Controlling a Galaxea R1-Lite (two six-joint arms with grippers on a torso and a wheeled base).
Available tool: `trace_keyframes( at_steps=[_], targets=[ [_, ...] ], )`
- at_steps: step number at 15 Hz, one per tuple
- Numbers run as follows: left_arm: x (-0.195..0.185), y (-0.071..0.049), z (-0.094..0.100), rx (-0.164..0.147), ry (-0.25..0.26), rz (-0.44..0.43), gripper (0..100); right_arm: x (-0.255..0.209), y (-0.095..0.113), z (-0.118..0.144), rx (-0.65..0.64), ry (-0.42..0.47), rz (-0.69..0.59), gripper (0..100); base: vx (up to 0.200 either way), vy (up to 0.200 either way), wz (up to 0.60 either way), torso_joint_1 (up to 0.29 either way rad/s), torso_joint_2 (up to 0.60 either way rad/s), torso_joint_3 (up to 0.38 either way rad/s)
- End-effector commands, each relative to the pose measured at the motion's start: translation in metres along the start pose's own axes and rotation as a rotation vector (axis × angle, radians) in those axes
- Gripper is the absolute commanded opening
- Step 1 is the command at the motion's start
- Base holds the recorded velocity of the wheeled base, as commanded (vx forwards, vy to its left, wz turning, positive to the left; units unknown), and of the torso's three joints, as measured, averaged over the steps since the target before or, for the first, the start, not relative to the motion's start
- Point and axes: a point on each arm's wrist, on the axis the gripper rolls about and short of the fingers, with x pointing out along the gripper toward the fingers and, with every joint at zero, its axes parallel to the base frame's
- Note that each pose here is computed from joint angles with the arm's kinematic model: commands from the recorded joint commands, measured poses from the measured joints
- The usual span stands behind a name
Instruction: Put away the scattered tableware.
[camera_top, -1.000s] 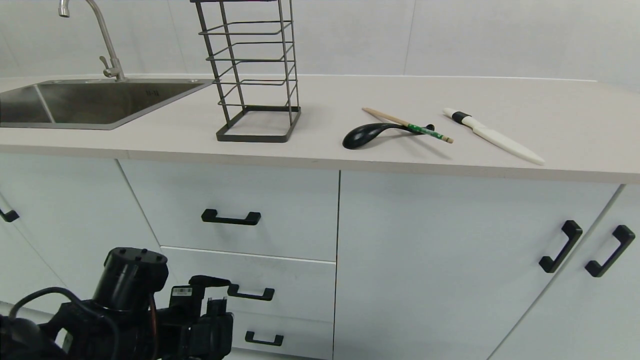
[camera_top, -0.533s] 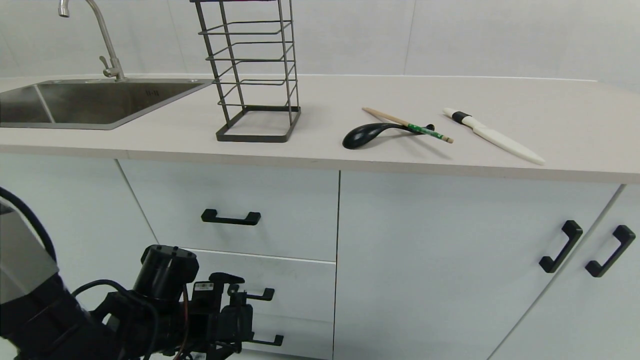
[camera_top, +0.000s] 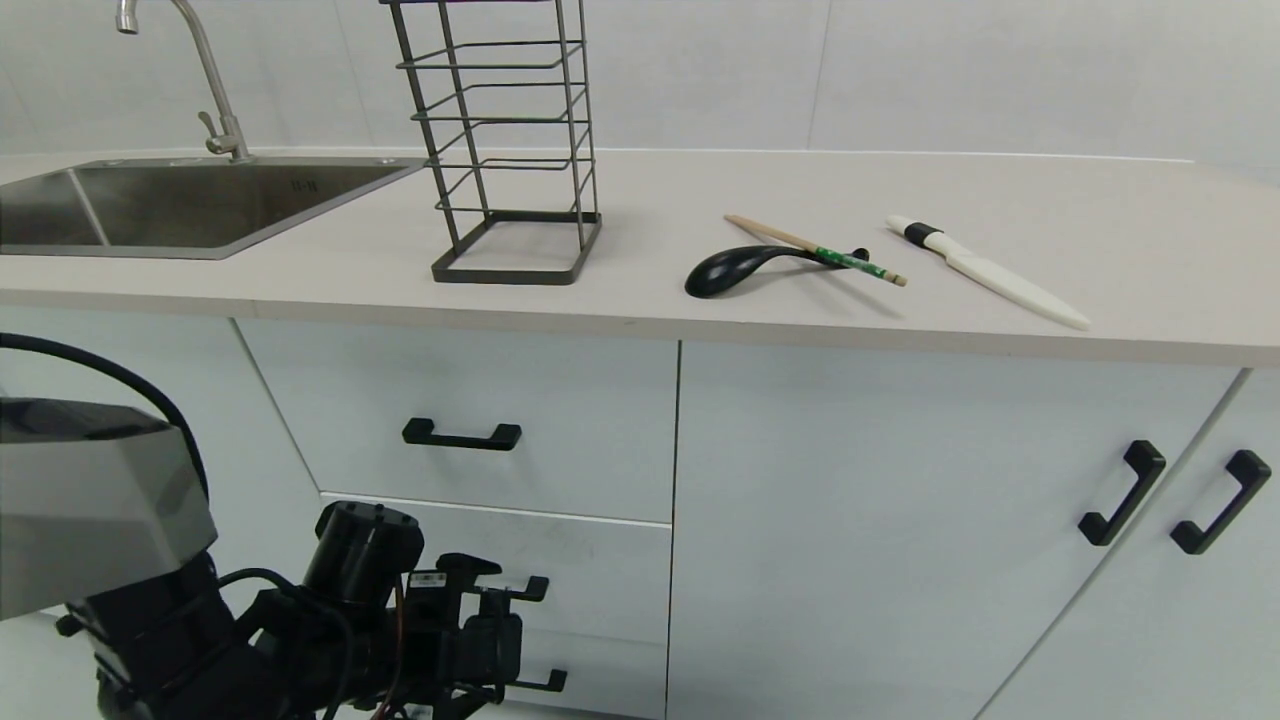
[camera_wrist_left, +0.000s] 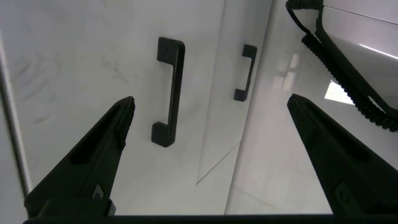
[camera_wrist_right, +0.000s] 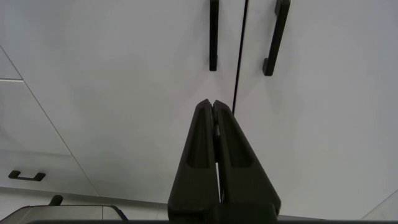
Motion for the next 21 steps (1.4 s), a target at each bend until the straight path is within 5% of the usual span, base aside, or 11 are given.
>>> trace_keyframes(
  at_steps=[1,21],
  targets=[
    [0.013,-0.007,-0.005,-0.005,0.009,-0.023,100,0.000,0.000,0.000,0.000,0.002,0.000,0,0.000,0.000,0.00,0.000,0.00,0.000],
    [0.049,-0.006,-0.016,-0.012,0.005,0.009,100,0.000,0.000,0.000,0.000,0.002,0.001,0,0.000,0.000,0.00,0.000,0.00,0.000]
  ],
)
